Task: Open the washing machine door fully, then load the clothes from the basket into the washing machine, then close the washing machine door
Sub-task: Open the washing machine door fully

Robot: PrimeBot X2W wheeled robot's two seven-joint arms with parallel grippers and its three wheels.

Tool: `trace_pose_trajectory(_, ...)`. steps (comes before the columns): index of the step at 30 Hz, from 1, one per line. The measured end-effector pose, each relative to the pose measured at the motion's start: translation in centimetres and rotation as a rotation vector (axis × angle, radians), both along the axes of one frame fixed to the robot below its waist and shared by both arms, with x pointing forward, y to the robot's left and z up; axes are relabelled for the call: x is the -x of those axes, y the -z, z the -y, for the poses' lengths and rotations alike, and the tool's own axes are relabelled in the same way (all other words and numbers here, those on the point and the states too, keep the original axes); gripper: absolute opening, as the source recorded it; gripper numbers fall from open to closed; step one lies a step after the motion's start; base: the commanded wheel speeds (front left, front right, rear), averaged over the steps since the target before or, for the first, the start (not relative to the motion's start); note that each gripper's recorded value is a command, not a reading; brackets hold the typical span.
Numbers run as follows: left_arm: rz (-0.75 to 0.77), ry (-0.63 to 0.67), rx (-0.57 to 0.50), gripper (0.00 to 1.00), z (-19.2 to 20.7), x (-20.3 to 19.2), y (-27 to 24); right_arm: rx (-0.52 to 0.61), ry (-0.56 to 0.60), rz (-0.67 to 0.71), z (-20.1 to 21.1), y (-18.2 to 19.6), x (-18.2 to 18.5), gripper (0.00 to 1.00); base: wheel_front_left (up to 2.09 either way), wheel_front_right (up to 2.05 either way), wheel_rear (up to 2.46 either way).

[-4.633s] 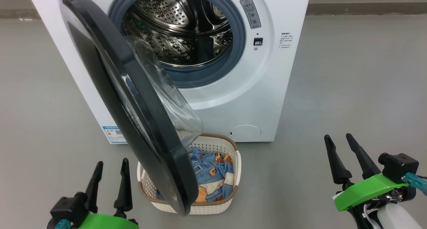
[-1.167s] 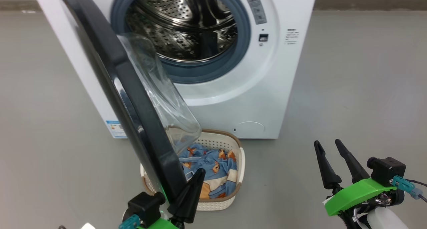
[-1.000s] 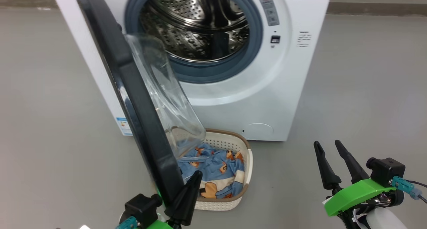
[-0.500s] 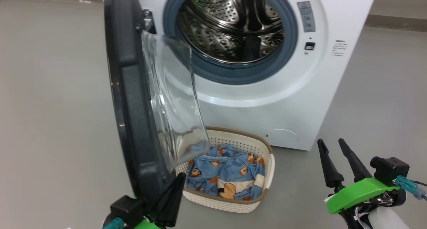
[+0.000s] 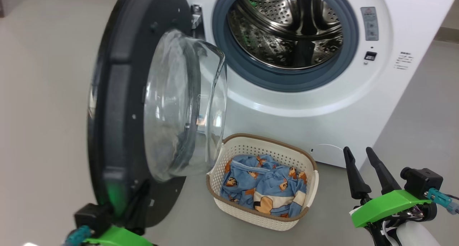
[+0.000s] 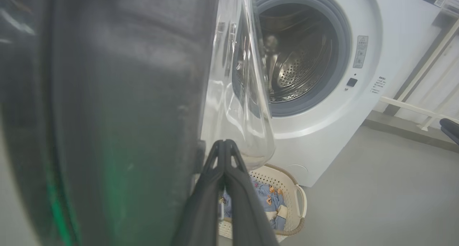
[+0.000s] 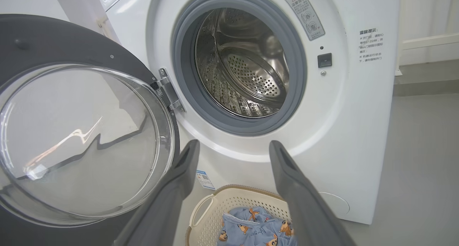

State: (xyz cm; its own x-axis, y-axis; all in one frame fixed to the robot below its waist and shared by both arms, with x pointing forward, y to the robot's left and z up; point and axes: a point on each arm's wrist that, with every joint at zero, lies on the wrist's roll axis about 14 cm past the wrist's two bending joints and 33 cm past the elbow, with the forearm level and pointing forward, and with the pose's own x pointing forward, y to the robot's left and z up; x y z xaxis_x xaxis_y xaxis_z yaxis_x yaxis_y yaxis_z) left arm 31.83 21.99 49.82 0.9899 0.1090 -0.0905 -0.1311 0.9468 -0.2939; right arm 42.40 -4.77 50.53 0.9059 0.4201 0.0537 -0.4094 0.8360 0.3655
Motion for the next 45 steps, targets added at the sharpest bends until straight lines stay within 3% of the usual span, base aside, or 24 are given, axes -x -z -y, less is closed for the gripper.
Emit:
trace_pose_trajectory(28, -0.196, -0.3, -0.075, 0.0, -15.7, 1.3, 1.7, -0.031, -0.091, -0.054, -4.6, 1.9, -1.4, 1.0, 0.0, 0.0, 0.0)
trace_pose_trajectory(45, -0.23, -0.307, -0.156, 0.0, -20.3, -1.7, 0.0, -0.039, -0.108, -0.065, -5.6, 2.8, -2.9, 1.0, 0.0, 0.0, 0.0)
